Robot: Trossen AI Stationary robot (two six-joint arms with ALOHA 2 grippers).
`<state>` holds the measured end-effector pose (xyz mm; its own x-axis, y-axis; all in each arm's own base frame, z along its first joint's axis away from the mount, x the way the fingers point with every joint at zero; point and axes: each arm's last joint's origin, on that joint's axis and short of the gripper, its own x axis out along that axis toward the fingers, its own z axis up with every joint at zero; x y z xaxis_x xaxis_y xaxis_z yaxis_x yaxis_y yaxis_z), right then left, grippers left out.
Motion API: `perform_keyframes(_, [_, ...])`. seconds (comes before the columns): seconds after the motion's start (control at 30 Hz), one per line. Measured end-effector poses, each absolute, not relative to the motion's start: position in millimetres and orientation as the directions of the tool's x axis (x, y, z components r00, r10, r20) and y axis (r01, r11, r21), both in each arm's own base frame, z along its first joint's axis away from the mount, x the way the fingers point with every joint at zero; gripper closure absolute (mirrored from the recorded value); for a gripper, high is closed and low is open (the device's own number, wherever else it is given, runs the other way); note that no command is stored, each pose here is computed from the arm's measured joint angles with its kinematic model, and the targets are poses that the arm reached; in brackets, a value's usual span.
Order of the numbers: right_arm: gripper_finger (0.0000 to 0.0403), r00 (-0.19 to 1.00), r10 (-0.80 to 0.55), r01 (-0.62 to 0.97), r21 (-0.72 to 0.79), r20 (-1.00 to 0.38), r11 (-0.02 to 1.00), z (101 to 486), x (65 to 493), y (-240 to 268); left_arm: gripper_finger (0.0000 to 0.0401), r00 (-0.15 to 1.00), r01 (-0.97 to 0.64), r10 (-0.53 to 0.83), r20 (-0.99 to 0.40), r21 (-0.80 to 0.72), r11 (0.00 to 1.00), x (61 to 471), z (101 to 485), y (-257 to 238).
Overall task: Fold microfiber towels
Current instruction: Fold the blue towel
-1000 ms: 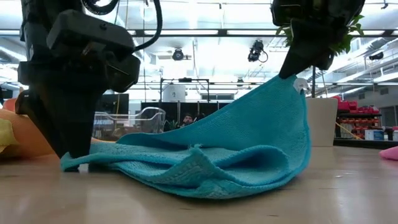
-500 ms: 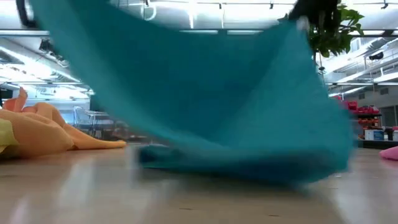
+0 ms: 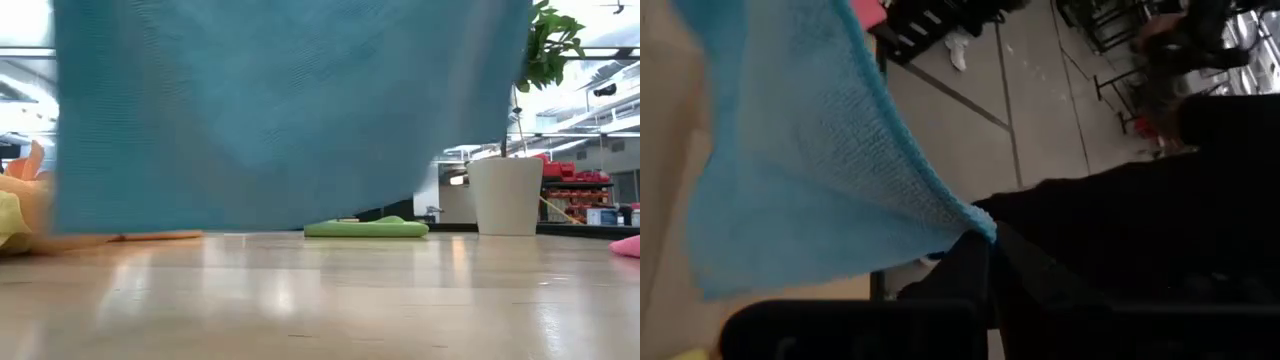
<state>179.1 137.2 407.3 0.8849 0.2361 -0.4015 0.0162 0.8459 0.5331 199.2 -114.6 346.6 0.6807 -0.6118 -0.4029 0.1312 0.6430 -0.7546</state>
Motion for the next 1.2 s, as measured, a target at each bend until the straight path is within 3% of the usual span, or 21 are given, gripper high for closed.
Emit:
perform_keyframes(0.17, [0.0402, 0.942, 0.115, 0.054, 0.483, -0.315, 0.874, 434.5, 176.0, 147.5, 0.0394, 0.598, 0.345, -0.750, -0.283, -0.754, 0.559, 201.5, 355.6, -121.7])
perform_keyframes(0.3, [0.0402, 0.927, -0.062, 0.227, 0.423, -0.370, 0.877, 439.6, 176.9, 116.7, 0.0386, 0.602, 0.455, -0.777, -0.183, -0.721, 0.523, 201.3, 369.0, -111.0])
perform_keyframes(0.4, [0.0402, 0.837, -0.190, 0.413, 0.364, -0.513, 0.835, 423.1, 183.6, 77.7, 0.0393, 0.665, 0.347, -0.702, -0.256, -0.727, 0.593, 210.6, 361.2, -89.4])
perform_keyframes(0.53, [0.0402, 0.668, -0.250, 0.567, 0.262, -0.701, 0.781, 379.8, 200.6, 20.4, 0.0391, 0.679, 0.069, -0.556, -0.478, -0.713, 0.698, 229.2, 330.1, -52.1])
perform_keyframes(0.63, [0.0402, 0.627, -0.180, 0.567, 0.285, -0.758, 0.773, 336.6, 217.0, -21.8, 0.0388, 0.653, -0.118, -0.471, -0.592, -0.694, 0.710, 243.7, 296.4, -25.5])
perform_keyframes(0.83, [0.0401, 0.717, -0.033, 0.441, 0.417, -0.697, 0.795, 249.0, 247.1, -88.1, 0.0392, 0.555, -0.396, -0.444, -0.704, -0.692, 0.603, 253.3, 210.6, 8.4])
perform_keyframes(1.0, [0.0379, 0.639, -0.064, 0.513, 0.363, -0.766, 0.778, 213.6, 257.5, -125.1, 0.0394, 0.537, -0.489, -0.437, -0.721, -0.688, 0.535, 246.5, 174.3, 25.6])
perform_keyframes(1.2, [0.0319, 0.617, -0.118, 0.560, 0.329, -0.778, 0.761, 218.3, 269.0, -156.3, 0.0388, 0.546, -0.453, -0.462, -0.699, -0.710, 0.539, 243.9, 171.4, 32.9])
